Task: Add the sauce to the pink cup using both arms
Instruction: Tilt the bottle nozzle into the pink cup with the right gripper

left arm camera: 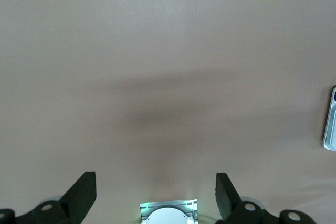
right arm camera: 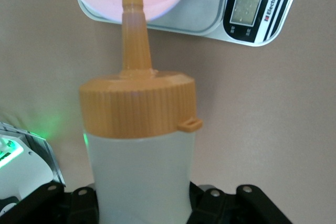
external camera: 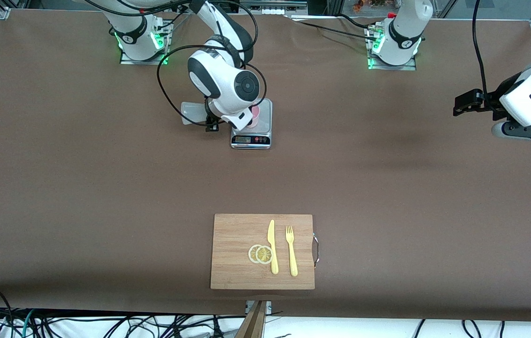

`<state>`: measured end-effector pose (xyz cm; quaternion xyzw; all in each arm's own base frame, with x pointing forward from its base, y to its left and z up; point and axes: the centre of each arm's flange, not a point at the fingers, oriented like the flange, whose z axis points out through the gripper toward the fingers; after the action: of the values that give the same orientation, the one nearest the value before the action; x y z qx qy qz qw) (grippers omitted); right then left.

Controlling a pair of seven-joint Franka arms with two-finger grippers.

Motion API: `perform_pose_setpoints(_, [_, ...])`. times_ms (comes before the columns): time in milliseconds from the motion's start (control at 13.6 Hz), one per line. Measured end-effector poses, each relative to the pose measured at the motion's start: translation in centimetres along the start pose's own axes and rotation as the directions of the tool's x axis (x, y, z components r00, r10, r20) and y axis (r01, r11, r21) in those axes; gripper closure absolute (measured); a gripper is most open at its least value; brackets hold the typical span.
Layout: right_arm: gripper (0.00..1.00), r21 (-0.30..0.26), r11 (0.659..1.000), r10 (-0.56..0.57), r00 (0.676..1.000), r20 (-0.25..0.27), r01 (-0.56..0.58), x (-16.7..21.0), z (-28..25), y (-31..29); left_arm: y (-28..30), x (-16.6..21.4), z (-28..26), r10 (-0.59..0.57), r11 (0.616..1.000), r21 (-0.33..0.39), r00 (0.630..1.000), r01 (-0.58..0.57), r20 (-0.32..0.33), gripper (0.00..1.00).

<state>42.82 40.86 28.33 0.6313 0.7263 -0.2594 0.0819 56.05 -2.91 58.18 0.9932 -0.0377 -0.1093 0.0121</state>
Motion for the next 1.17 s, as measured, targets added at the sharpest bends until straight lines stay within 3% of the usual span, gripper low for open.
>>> perform_pose_setpoints(293, [0.74,-0.046,0.999,0.008,0.998,0.060,-0.005,1.2,-0.7,-1.3,0.0,0.1,0.2,0.000,1.000,0.000,1.000,0.000,0.004,0.00])
perform_pose_setpoints(733, [0.74,-0.059,0.998,0.015,0.991,0.134,-0.007,2.3,-1.4,-2.5,0.0,0.2,0.2,0.000,1.000,0.000,1.000,0.000,0.004,0.00])
perform_pose_setpoints(1173, [0.74,-0.070,0.997,0.034,0.989,0.142,-0.024,2.9,-2.0,-2.1,0.0,0.2,0.2,0.000,1.000,0.000,1.000,0.000,0.004,0.00])
